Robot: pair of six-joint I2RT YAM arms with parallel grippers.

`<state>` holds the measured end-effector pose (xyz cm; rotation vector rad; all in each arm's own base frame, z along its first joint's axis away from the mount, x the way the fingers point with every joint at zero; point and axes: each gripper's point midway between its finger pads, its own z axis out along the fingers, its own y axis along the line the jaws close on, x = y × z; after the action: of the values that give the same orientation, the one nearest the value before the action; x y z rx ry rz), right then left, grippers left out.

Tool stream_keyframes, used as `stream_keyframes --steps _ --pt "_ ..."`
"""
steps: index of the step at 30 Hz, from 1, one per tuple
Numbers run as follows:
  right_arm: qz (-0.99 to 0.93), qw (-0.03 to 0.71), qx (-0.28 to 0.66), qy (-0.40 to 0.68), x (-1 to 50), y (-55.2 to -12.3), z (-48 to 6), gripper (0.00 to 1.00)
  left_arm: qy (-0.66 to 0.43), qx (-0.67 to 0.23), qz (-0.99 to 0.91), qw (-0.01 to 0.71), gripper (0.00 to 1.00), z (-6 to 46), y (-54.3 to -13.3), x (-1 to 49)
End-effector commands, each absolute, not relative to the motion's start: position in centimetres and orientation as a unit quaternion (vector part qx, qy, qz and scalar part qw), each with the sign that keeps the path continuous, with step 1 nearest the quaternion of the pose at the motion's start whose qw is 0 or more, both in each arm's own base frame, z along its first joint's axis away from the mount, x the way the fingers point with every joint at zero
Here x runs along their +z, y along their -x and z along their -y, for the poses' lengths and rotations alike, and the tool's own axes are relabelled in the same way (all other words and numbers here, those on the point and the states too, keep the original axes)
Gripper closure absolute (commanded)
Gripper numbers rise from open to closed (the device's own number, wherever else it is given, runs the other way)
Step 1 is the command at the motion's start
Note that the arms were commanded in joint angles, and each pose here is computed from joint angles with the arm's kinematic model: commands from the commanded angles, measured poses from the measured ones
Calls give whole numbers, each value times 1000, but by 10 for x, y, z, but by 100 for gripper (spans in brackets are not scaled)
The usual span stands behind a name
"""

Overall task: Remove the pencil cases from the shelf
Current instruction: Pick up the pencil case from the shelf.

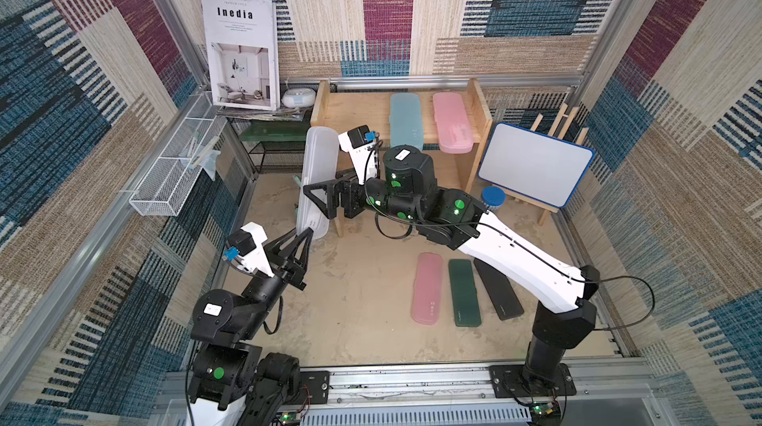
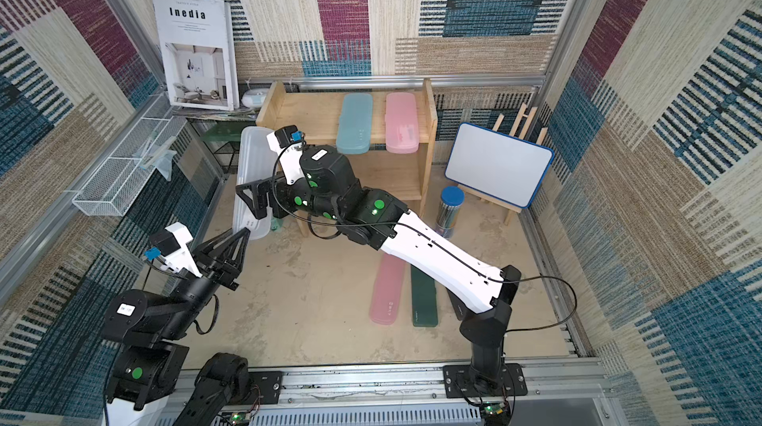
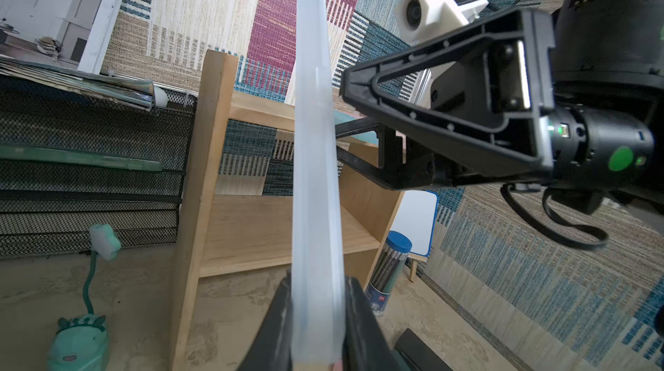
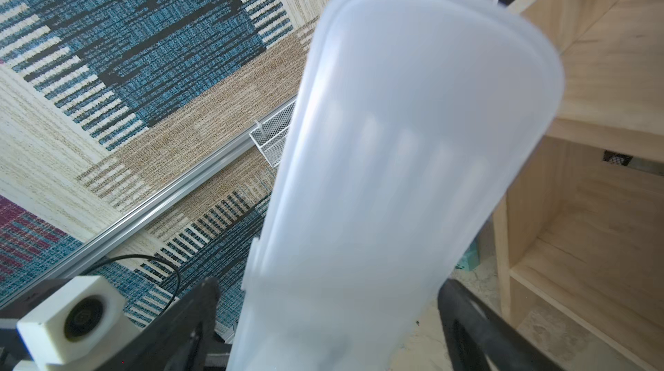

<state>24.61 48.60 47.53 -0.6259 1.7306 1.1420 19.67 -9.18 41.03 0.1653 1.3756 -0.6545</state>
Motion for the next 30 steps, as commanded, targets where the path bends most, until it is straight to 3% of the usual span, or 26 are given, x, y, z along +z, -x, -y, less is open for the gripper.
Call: stream_keyframes --steps 1,14,17,23,28,30 --pt "-695 464 488 251 482 -245 -496 1 -89 -299 -613 726 98 94 -190 416" --pt "-724 448 474 225 460 -258 -504 1 -83 -283 -615 731 99 88 -184 413" --pt "-721 446 478 228 462 -256 -505 8 -83 -281 -616 731 97 88 -184 412" --pt "-723 443 477 231 460 -254 -503 21 -73 -275 -622 730 74 85 -188 410" --pt "-739 437 455 236 444 -251 -493 22 -44 -255 -632 731 50 74 -194 405" --pt "-756 432 432 235 427 -250 -483 21 -3 -230 -645 729 45 59 -201 399"
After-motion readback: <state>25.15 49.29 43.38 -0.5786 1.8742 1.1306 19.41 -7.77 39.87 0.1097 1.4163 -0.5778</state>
